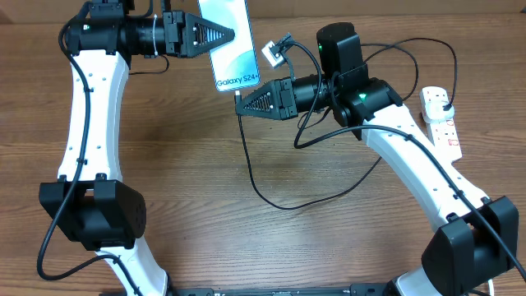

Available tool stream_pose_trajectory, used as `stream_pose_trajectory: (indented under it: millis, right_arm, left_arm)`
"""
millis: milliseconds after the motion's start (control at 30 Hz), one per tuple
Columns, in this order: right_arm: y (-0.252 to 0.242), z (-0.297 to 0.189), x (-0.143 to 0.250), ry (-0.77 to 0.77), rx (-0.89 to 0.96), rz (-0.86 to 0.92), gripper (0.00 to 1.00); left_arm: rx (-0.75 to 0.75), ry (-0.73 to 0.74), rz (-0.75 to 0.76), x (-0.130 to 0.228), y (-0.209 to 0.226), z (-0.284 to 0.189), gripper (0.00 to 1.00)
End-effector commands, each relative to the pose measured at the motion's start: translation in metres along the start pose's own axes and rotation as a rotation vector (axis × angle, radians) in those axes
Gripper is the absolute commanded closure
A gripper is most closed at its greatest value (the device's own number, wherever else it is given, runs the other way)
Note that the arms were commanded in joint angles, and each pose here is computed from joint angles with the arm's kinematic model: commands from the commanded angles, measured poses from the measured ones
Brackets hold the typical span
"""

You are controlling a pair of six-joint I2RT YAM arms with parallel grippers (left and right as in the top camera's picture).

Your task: Plug charger to phone and switch on socket

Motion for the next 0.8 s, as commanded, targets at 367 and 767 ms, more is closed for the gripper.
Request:
stream_pose_trajectory:
  millis: [367, 767]
  right_arm:
    - [0.0144, -0.0066, -0.0111, -0.02, -0.014, -0.059, 0.96]
    - [0.0106, -0.0077, -0.0087, -0.016, 0.002, -0.056, 0.96]
  left_arm:
    - [0.047, 0.021, 0.037, 0.0033, -0.014, 0.0011, 0.96]
    - [0.047, 0.021, 0.02, 0.0035, -0.0138, 0.0011, 0.96]
Point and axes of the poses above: each gripper's point midway between its finger pads, its own z axis out along the fingers, its own y axis along the line the jaws close on, x = y × z, the point moved 1 cm from there along -z, back along the fingers, and after that the axes turned 14 degrees about -z, right-handed, at the moved point
